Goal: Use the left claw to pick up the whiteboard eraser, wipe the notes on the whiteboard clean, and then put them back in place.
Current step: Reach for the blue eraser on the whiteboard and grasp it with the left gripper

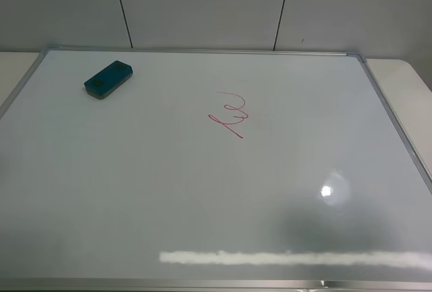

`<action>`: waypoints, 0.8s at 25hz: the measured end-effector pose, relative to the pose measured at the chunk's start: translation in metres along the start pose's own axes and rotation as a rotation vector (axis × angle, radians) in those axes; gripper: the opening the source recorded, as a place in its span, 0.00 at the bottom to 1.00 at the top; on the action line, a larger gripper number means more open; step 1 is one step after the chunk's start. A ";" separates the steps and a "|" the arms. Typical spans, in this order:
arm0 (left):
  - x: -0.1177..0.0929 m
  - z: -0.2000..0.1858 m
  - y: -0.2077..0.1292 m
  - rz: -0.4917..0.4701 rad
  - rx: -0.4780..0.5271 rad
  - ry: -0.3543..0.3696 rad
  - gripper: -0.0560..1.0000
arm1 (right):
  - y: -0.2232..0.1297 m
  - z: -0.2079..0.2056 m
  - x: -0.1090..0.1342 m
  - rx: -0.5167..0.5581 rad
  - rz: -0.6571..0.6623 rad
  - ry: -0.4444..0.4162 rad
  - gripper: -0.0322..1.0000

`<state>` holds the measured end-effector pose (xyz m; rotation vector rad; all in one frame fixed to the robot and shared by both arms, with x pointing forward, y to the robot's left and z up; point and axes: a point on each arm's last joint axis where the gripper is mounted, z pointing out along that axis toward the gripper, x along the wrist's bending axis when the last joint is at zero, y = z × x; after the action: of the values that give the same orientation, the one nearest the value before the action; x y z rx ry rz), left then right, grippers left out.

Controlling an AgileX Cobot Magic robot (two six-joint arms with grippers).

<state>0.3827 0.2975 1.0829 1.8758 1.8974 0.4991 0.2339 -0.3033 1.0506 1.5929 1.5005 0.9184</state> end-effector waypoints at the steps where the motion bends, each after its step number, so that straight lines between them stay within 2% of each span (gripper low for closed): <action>1: 0.001 0.005 0.010 0.006 0.022 0.011 0.99 | 0.000 0.000 0.000 0.000 0.000 0.000 0.99; 5: -0.005 0.027 0.050 0.080 0.070 0.031 0.99 | 0.000 0.000 0.000 0.000 0.000 0.000 0.99; 13: -0.050 0.072 0.114 0.263 0.033 -0.002 0.99 | 0.000 0.000 0.000 0.000 0.000 0.000 0.99; 20: -0.067 0.122 0.154 0.306 0.049 0.011 0.99 | 0.000 0.000 0.000 0.000 0.000 0.000 0.99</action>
<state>0.5779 0.2294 1.0653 2.2135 1.6484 0.5616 0.2339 -0.3033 1.0506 1.5929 1.5005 0.9184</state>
